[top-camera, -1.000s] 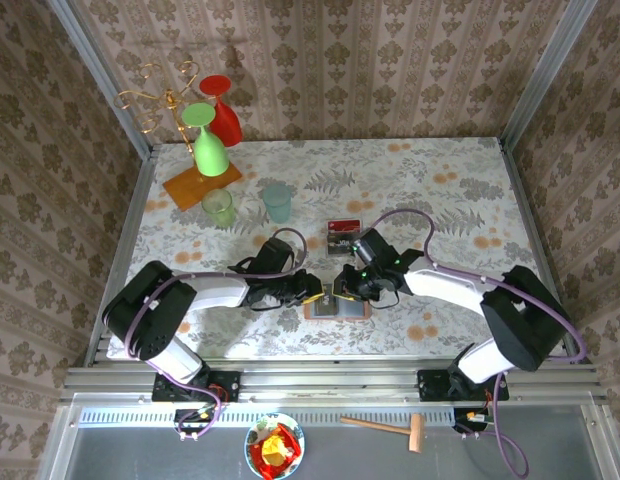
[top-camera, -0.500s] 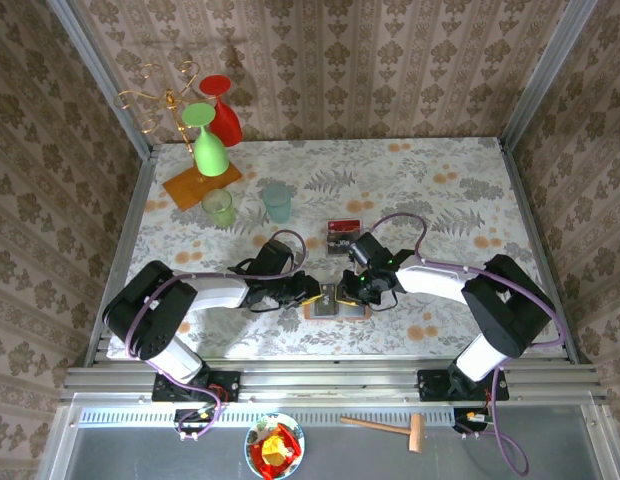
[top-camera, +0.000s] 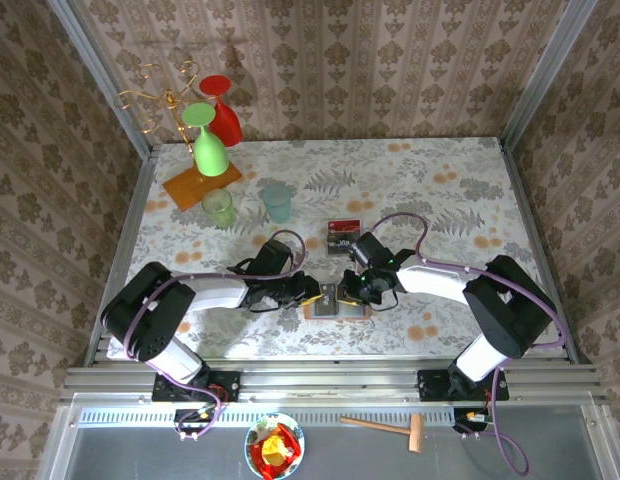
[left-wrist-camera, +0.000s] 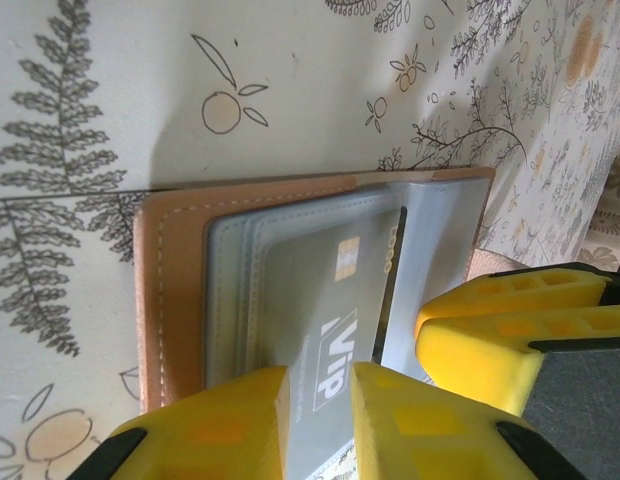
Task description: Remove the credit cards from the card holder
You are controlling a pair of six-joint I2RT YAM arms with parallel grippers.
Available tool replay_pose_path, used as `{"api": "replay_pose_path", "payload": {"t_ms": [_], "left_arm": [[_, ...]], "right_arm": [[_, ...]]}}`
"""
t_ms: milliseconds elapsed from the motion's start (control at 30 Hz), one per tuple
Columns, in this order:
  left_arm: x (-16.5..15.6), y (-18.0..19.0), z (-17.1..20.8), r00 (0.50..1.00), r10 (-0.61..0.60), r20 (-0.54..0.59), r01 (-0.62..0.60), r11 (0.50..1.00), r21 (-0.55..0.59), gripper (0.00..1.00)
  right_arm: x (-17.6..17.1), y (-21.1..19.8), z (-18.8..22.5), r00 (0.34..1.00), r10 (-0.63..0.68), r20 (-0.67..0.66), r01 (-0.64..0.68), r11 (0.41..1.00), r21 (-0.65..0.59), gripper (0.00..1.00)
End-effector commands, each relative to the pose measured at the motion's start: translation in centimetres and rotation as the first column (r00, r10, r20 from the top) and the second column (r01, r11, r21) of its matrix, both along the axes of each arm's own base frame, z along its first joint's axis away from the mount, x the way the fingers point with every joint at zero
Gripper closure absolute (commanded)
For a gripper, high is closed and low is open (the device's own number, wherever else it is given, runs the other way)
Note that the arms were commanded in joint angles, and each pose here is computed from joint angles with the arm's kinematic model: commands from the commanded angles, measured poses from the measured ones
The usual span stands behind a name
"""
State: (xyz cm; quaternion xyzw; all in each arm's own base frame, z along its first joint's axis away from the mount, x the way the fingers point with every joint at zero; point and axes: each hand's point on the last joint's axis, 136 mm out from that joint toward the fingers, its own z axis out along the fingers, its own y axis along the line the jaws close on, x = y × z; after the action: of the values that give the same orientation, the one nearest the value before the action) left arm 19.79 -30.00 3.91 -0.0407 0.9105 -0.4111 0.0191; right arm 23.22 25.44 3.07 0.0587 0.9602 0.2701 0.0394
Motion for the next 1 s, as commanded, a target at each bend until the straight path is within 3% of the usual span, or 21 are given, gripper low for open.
{"api": "replay_pose_path", "payload": {"t_ms": [0, 533, 967], "left_arm": [[0.3, -0.5, 1.4, 0.999, -0.022, 0.028, 0.022, 1.000, -0.020, 0.76], [-0.7, -0.2, -0.7, 0.999, -0.051, -0.013, 0.051, 0.998, 0.025, 0.75], [-0.7, 0.1, -1.1, 0.999, -0.040, -0.021, 0.040, 0.999, 0.029, 0.75]], "right_arm": [[0.7, 1.2, 1.7, 1.000, -0.012, 0.017, 0.010, 0.997, 0.077, 0.80], [0.9, 2.6, 0.6, 0.999, 0.003, -0.032, 0.002, 0.991, 0.135, 0.75], [0.6, 2.7, -0.4, 0.999, 0.008, -0.053, -0.001, 0.990, 0.142, 0.79]]}}
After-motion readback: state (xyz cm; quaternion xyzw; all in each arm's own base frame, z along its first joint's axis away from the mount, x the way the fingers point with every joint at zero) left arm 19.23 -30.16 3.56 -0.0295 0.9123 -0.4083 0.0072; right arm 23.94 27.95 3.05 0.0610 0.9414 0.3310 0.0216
